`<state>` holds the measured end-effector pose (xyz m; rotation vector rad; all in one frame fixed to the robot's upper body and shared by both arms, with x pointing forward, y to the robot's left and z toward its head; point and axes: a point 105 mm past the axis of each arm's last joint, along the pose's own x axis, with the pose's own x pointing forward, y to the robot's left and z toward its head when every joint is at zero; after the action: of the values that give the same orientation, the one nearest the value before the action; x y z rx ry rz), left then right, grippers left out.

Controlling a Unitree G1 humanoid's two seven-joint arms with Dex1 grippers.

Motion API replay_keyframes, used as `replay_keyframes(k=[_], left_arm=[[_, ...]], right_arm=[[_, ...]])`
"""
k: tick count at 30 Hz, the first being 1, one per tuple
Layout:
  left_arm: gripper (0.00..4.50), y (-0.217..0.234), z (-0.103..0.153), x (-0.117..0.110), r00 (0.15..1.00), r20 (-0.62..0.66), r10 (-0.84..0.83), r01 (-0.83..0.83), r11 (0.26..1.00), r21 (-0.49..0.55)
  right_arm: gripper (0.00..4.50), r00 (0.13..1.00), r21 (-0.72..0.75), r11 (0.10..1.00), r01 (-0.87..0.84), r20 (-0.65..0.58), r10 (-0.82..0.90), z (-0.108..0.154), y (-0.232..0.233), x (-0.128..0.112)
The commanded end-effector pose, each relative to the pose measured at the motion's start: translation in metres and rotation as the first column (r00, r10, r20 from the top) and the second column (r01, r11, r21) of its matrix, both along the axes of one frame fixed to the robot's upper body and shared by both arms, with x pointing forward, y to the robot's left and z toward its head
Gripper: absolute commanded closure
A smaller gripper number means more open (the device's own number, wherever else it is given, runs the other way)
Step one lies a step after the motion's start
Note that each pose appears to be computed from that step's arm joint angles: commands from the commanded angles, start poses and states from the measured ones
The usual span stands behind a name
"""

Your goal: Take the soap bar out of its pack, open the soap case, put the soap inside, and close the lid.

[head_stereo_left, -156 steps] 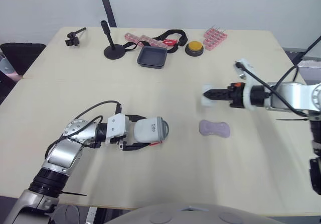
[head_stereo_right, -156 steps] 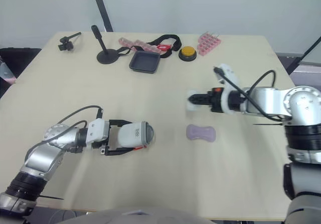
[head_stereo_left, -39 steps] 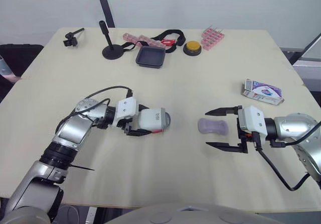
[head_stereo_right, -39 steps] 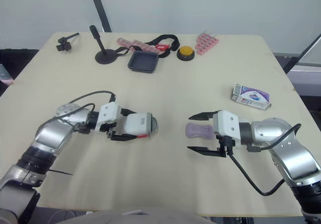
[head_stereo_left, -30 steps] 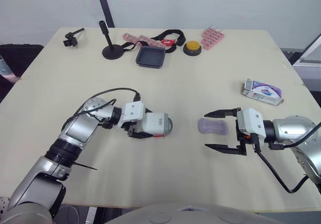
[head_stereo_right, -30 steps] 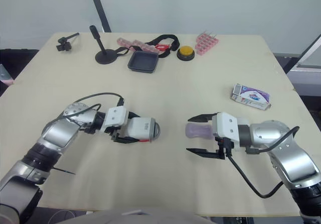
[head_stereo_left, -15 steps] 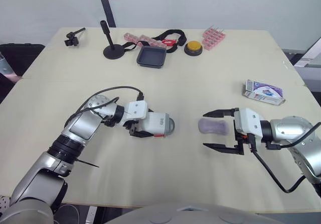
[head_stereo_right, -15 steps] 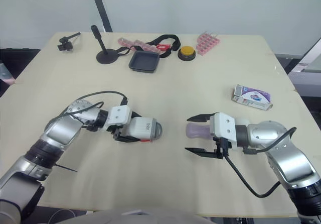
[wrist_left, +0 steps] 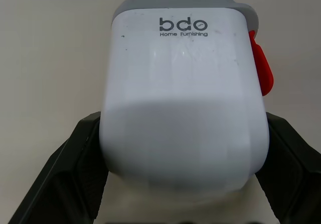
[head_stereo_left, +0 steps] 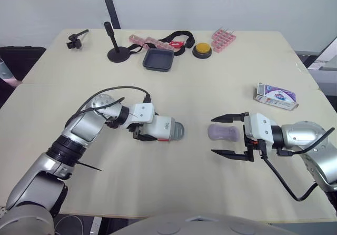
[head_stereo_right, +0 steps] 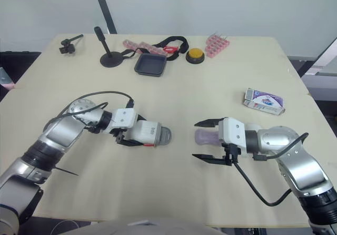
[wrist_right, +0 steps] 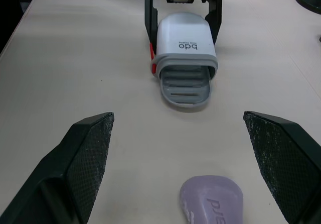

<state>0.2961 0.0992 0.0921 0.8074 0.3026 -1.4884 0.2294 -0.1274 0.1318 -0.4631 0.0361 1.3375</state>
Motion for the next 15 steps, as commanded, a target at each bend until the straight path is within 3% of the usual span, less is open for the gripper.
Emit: replay_keyframes(k=[1, 9, 15], left_arm=[[1.04, 0.003, 0.011, 0.007, 0.998, 0.038, 0.043, -0.042, 0.999, -0.026], [1.04, -0.013, 0.015, 0.002, 1.000, 0.030, 0.002, 0.000, 0.998, -0.060], [1.04, 0.013, 0.014, -0.003, 0.999, 0.010, 0.043, -0.042, 0.999, -0.024]], right_arm=[[0.04, 1.000, 0.010, 1.000, -0.008, 0.031, 0.007, 0.006, 0.004, -0.002], [0.04, 0.999, 0.013, 1.000, 0.000, 0.044, -0.001, 0.009, 0.004, 0.003], [0.04, 0.999, 0.016, 1.000, 0.000, 0.045, 0.000, 0.008, 0.006, 0.003]])
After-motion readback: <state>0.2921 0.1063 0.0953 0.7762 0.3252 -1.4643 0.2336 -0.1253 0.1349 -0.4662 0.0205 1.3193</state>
